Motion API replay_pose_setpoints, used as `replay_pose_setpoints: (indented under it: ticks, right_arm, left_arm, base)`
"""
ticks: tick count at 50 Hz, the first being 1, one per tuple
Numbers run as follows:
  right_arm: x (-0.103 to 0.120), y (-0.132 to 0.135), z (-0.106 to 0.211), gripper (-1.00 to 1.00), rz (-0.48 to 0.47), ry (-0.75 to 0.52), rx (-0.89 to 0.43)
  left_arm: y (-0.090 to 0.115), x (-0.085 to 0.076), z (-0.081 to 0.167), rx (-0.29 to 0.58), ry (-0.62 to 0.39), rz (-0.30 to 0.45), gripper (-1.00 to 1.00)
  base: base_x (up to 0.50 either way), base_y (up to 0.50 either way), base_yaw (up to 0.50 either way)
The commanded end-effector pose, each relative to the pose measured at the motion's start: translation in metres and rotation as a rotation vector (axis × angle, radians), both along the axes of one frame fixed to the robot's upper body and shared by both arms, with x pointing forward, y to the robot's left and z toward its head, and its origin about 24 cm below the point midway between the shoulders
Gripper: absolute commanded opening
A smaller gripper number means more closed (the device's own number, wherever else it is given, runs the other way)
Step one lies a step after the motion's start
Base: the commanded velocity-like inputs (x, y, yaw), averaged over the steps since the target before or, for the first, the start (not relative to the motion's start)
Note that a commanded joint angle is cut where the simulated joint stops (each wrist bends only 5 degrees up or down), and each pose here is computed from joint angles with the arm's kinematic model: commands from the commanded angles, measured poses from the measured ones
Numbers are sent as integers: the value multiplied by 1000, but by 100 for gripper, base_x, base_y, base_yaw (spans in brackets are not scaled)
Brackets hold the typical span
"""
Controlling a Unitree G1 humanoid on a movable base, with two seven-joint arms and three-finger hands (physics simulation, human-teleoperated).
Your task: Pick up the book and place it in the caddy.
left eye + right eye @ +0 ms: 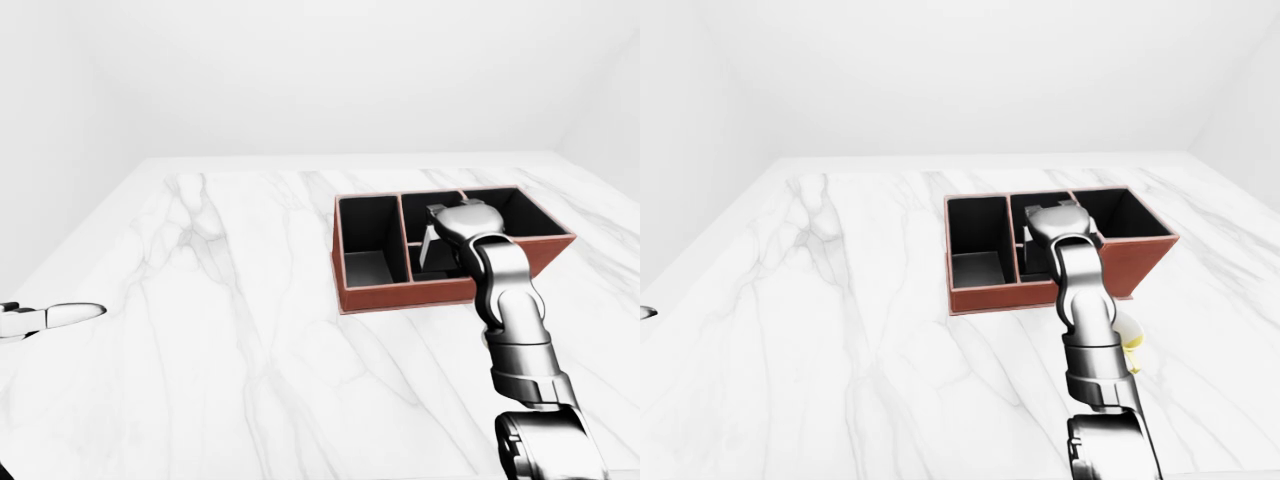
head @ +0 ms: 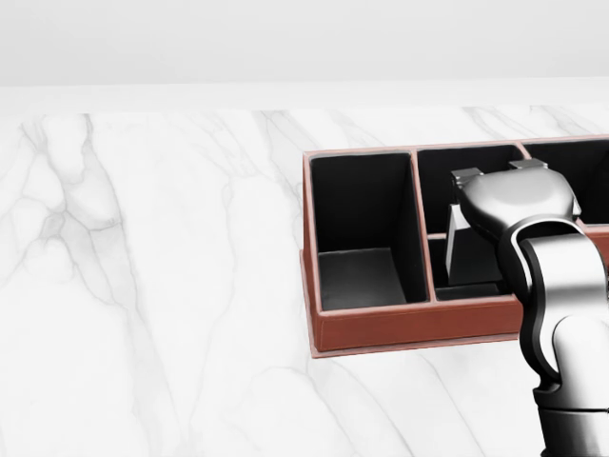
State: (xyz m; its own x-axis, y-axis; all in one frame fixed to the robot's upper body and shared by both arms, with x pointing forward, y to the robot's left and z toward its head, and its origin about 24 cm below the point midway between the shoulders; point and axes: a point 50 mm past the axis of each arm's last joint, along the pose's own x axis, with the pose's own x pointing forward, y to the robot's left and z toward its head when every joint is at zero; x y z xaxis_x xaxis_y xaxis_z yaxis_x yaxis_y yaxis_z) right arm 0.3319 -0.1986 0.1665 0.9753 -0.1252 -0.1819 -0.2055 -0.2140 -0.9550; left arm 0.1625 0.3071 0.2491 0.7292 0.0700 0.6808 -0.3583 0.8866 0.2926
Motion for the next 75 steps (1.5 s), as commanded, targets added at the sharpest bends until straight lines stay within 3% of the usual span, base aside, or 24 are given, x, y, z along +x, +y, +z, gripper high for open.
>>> replay_pose_setpoints:
  ticks: [1,35,75]
  right_arm:
    - [9,2,-1,-100,-16,21,29]
    - [20,1,-1,-100,-28,7,47]
    - [31,-4,-25,-100,-27,-40,49]
  left_arm:
    - [0,1,-1,-1,3,0,100]
    - [1,-2,1,1,-8,1,100]
    - [1,-1,2,-1,-12,2,100]
  base:
    - [0,0,0]
    - [0,0,0]
    - [0,0,0]
